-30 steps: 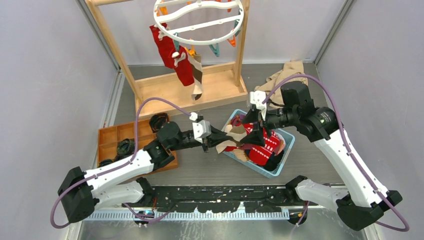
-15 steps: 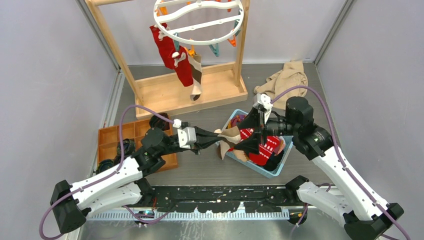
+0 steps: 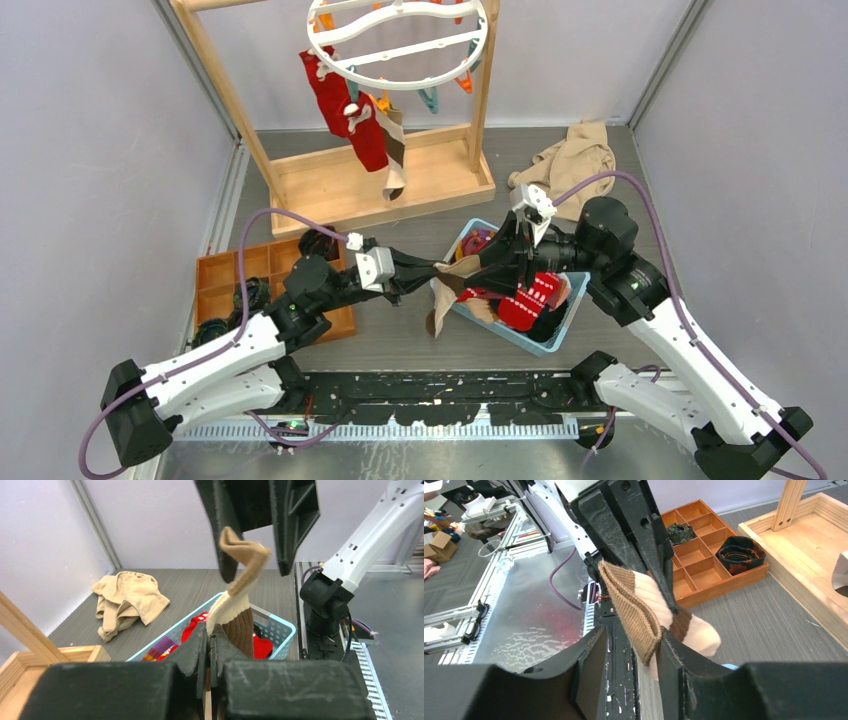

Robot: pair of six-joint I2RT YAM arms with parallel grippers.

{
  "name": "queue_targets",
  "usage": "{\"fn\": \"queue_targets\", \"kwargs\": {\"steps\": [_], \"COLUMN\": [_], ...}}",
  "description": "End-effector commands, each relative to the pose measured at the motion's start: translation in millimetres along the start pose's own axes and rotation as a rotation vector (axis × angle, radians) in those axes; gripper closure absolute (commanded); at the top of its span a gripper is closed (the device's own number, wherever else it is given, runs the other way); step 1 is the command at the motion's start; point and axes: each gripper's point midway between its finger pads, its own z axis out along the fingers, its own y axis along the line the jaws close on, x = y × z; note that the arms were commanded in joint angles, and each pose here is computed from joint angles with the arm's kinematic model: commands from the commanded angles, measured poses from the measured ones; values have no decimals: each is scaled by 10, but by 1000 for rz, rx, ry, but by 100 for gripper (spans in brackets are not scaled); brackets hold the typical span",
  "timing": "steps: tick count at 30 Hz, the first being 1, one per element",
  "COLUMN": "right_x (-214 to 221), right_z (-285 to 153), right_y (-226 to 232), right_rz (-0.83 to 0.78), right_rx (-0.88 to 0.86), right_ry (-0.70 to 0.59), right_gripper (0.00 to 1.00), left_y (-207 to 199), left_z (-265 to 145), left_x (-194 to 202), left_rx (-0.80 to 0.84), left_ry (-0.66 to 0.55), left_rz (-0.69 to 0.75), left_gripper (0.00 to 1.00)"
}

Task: Clip the socks to the hanger
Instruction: Pick up the sock from the bin.

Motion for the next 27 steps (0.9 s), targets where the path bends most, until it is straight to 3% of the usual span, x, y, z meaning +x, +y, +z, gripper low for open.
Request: {"fn": "queue_targets", "kwargs": {"steps": [1, 15, 18, 19, 20, 24, 27], "right_x": [-246, -159, -189, -210, -243, -364, -387], "right_z": [-55, -55, -59, -60, -58, -46, -32], "right_y": [131, 71, 68, 50, 27, -22, -30], "right_rz": [-83, -138, -140, -145, -134, -88, -55], "right_rx": [-9, 20, 27, 38, 56, 95, 96], "right_ry": [-52, -10, -12, -17, -25, -66, -78], "right_gripper": [56, 96, 99, 99, 99, 99, 99], "left_y": [113, 124, 117, 109, 91, 45, 63], "left_z": [-14, -13, -24, -30, -42, -161, -313], "left_x": [-152, -124, -85, -53, -14, 77, 53], "left_rx": [-71, -98, -102, -102, -97, -107, -154], "left_ry": [-61, -90, -86, -78, -65, -38, -49], "left_rz": [1, -88, -107, -116, -125, -141, -135], "left_gripper": [100, 100, 100, 97, 88, 40, 29]}}
